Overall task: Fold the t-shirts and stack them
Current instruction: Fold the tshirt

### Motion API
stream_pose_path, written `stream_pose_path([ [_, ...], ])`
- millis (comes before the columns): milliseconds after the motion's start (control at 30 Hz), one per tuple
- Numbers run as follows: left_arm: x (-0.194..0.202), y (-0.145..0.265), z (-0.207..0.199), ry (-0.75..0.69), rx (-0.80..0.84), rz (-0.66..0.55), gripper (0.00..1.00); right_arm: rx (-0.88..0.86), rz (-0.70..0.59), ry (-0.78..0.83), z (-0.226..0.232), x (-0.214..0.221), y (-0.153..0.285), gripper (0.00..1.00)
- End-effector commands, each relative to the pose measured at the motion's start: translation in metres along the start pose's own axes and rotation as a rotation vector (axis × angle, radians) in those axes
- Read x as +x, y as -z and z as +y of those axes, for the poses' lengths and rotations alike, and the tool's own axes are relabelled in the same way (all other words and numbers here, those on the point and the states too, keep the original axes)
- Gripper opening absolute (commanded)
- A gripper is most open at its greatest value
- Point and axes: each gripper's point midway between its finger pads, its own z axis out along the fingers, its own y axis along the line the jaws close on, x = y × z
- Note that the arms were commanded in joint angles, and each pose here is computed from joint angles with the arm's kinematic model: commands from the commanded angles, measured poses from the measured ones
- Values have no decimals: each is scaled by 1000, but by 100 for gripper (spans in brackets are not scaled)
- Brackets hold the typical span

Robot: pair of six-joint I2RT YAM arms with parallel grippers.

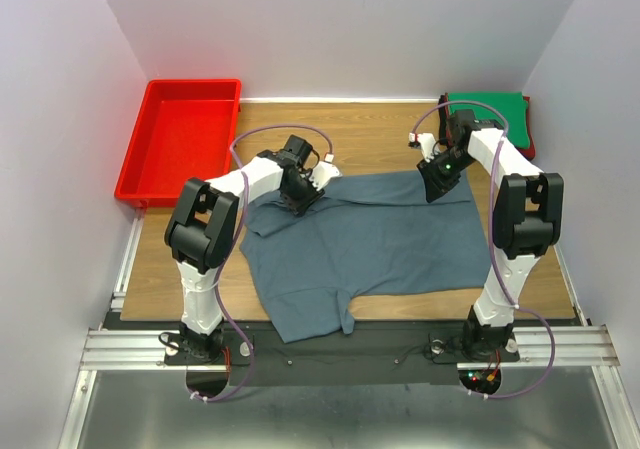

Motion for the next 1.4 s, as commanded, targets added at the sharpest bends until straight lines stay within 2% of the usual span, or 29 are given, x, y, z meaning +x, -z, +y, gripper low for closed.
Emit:
stream_pose_path([
  [0,-26,20,3,-17,-9,-65,40,0,-7,-10,0,2,2,27],
  [267,-36,24,5,7,-4,-81,39,-7,-10,-4,2,3,1,27],
  [733,-7,11,-2,20,0,-8,39,-6,-1,8,2,8,0,26],
  [900,-2,5,3,11,-19,16,36,0,-4,10,-1,6,1,26],
  [1167,-10,18,0,4,-15,-12,15,-1,-7,11,-1,5,2,26],
  [1200,-12,22,0,4,-14,-14,8,1,-7,10,-1,5,2,26],
  [1267,-15,28,-3,-1,-4,-27,2,0,-10,11,-1,4,1,26],
  [1367,-20,44,-13,-10,39,-47,0,3,-11,12,-1,4,3,26],
])
